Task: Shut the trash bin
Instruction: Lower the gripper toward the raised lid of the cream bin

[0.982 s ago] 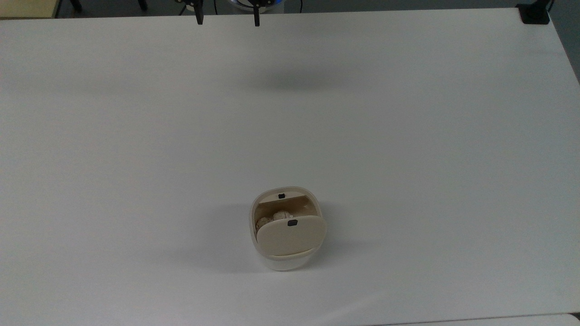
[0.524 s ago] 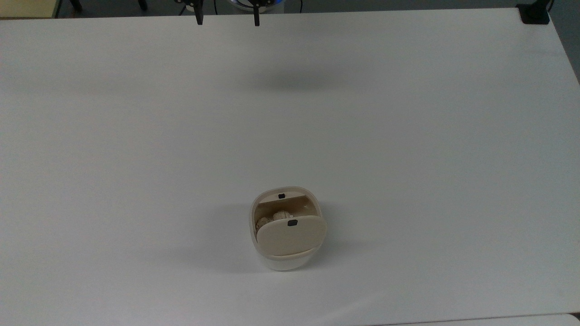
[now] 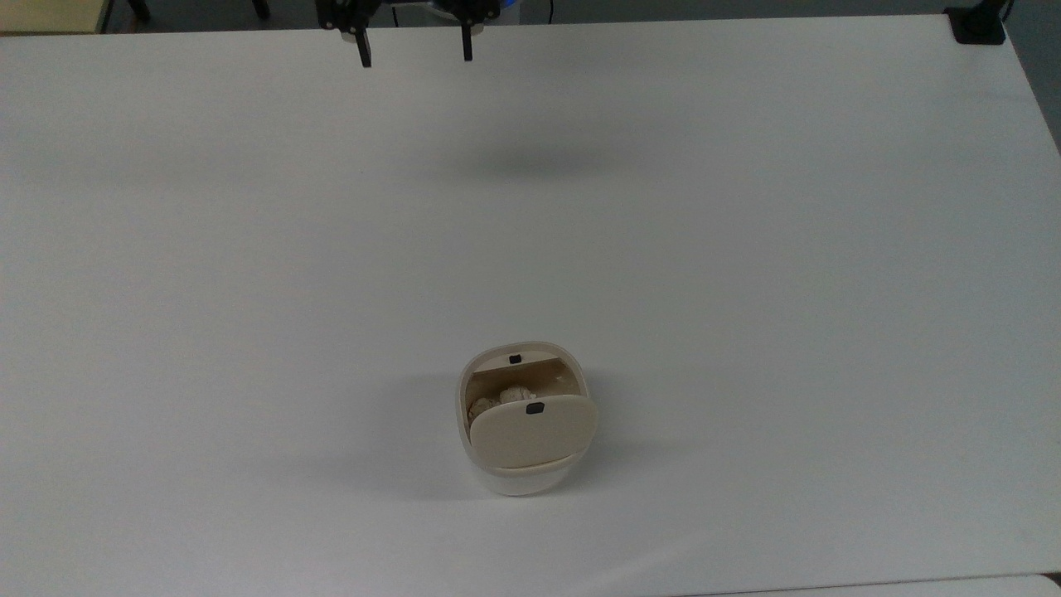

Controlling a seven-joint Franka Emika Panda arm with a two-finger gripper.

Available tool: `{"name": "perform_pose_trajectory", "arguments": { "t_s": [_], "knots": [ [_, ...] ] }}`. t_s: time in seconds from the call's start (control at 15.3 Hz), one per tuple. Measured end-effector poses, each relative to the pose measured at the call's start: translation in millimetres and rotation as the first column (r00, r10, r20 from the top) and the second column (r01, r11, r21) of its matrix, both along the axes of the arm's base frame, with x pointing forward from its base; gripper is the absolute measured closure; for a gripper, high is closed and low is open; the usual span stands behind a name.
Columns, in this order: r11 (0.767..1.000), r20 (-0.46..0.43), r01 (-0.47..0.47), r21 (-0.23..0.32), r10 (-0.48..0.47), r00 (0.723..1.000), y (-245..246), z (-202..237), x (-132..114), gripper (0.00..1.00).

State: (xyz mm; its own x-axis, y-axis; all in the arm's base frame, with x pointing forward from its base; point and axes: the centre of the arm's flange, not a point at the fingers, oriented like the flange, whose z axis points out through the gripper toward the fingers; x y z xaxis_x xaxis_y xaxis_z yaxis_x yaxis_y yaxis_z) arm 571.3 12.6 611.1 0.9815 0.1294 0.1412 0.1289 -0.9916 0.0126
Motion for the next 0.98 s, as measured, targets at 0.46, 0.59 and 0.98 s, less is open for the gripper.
{"name": "perform_pose_trajectory", "arguments": {
  "t_s": [0.46, 0.59, 0.98],
  "knots": [
    [0.988, 0.279, 0.127, 0.091, -0.148, 0.949, 24, -9, 59, 0.65],
    [0.948, 0.328, 0.250, 0.196, -0.304, 0.894, 43, -14, 76, 0.87],
    [0.738, 0.315, 0.499, 0.454, -0.657, 0.685, 61, -34, 137, 0.99]
  ]
}}
